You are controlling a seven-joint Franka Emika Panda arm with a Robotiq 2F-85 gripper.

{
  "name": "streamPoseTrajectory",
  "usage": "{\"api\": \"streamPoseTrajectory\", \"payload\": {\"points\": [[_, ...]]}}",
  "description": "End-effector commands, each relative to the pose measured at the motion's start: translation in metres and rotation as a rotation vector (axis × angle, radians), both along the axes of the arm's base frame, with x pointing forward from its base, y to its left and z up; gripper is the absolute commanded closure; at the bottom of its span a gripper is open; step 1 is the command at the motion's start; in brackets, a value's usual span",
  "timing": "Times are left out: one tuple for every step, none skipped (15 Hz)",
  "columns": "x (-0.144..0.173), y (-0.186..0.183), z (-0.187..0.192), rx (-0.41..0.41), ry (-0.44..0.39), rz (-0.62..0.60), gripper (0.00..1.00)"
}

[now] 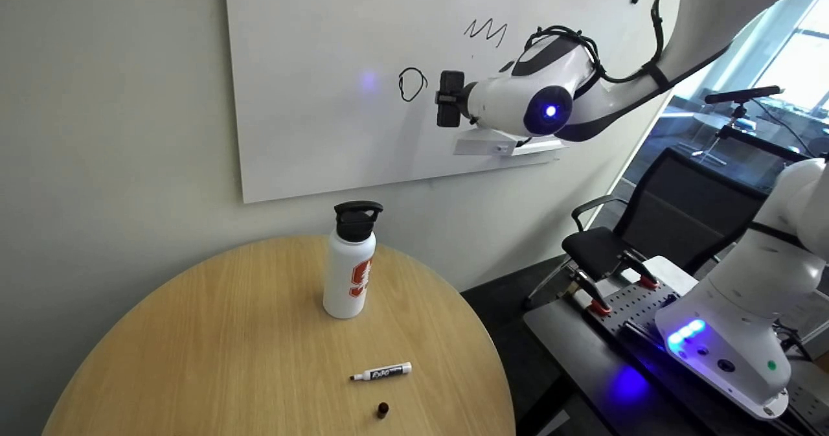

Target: Put the lid on the bottle and then erase the circle on the whiteboard using the duster

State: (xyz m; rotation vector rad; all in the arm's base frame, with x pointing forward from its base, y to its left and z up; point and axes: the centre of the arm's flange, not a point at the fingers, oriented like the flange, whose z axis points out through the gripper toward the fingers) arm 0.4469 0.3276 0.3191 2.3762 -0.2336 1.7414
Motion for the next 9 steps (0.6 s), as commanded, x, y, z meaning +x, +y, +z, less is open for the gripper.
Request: {"api": "streamPoseTrajectory", "payload": {"points": [[0.028, -0.012, -0.006, -0.11, -0.15, 0.049, 0.73], [0.037, -0.017, -0.007, -0.132, -0.176, 0.054, 0.73], [0.046, -0.022, -0.009, -0.153, -0.186, 0.045, 0.73], [0.026, -0.018, -0.004, -0.134, -0.138, 0.055, 0.73], [0.031, -0.022, -0.007, -0.14, -0.137, 0.049, 0.48], [0.031, -0.022, -0.009, -0.14, -0.132, 0.048, 0.48], [0.03, -0.021, -0.009, -0.139, -0.131, 0.051, 0.48], [0.028, -0.018, -0.009, -0.137, -0.131, 0.056, 0.48], [0.026, -0.016, -0.009, -0.135, -0.13, 0.061, 0.73]]}}
